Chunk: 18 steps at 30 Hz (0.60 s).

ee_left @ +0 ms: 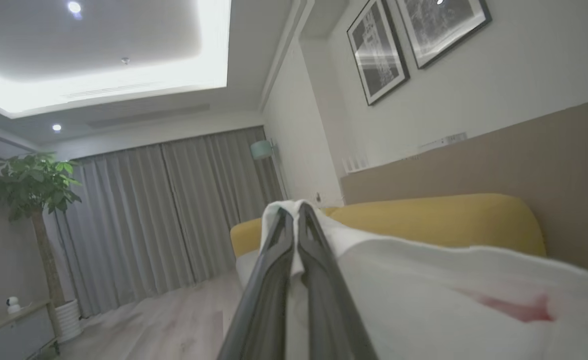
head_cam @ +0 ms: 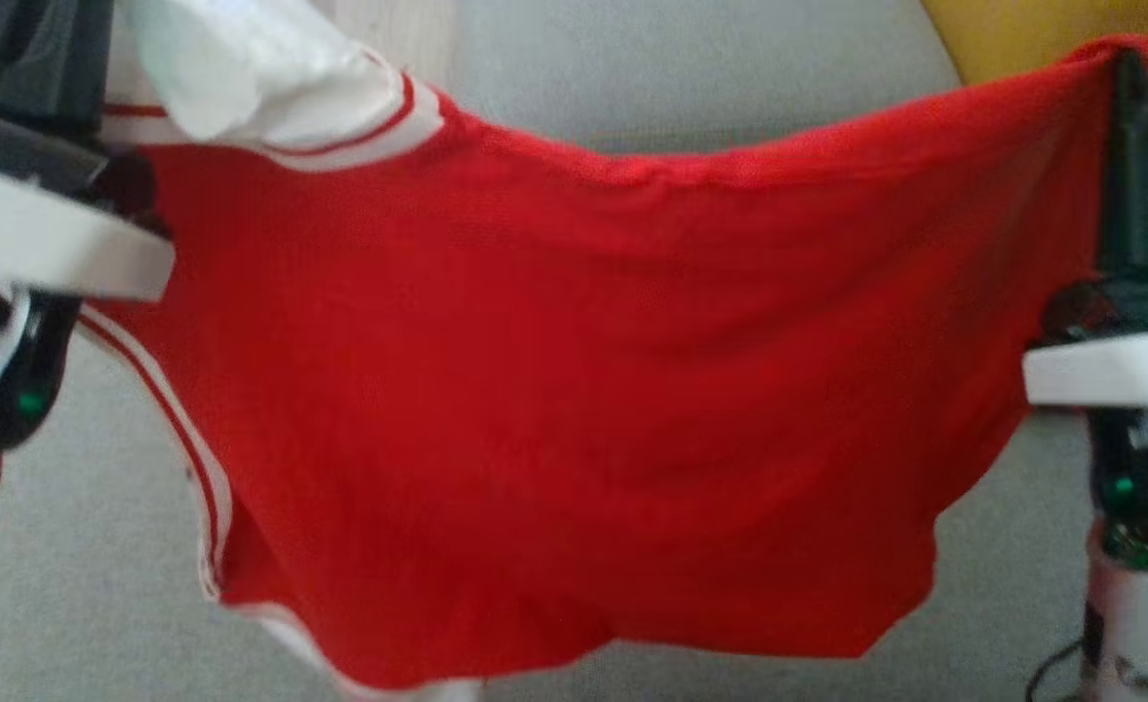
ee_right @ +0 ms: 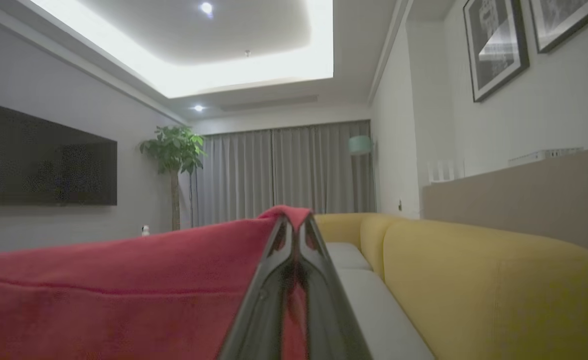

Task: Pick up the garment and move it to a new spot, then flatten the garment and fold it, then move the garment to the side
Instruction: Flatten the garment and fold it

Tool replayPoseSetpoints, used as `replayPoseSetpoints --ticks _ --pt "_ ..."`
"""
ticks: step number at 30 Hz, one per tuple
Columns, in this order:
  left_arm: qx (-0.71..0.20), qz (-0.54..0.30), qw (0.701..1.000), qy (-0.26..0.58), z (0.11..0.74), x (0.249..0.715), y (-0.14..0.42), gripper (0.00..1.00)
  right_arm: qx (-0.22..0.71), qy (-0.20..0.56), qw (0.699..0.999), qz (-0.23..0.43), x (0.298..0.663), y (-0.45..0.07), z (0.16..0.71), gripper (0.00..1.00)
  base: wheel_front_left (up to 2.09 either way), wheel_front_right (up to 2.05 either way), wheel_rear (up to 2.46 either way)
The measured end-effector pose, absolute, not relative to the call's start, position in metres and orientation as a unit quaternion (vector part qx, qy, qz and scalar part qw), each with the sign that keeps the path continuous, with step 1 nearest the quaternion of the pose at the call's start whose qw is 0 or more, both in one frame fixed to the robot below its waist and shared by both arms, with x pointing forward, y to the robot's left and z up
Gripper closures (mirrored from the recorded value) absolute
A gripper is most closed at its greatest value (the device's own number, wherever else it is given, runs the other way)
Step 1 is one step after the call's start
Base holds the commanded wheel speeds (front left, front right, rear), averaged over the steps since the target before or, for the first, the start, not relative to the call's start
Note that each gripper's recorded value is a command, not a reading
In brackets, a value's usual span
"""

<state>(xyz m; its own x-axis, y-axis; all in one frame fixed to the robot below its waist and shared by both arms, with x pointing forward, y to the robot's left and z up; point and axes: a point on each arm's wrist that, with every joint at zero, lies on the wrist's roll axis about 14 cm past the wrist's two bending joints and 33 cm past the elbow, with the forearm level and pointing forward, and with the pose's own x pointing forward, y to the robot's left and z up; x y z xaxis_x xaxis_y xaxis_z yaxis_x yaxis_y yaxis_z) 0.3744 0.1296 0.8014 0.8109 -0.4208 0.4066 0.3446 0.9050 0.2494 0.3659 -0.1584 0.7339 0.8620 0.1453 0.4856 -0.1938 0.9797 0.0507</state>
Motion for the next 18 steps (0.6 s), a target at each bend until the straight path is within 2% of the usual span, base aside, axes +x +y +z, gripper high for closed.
replayPoseSetpoints --ticks 3,6,9,18 --pt "0.09 -0.199 0.956 -0.197 0.785 0.397 0.133 1.0 0.052 -0.211 0.972 0.093 0.384 -0.155 0.718 1.0 0.0 0.0 0.0" --pt "0.09 -0.193 0.966 -0.15 0.762 0.43 0.135 1.0 0.054 -0.154 0.982 0.098 0.417 -0.151 0.692 1.0 0.0 0.0 0.0" --pt "0.089 -0.188 0.97 -0.125 0.749 0.465 0.136 1.0 0.034 -0.129 0.986 0.097 0.456 -0.153 0.685 1.0 0.0 0.0 0.0" --pt "0.067 -0.173 0.963 -0.196 0.782 0.554 0.121 1.0 -0.024 -0.157 0.984 0.075 0.572 -0.154 0.717 1.0 0.0 0.0 0.0"
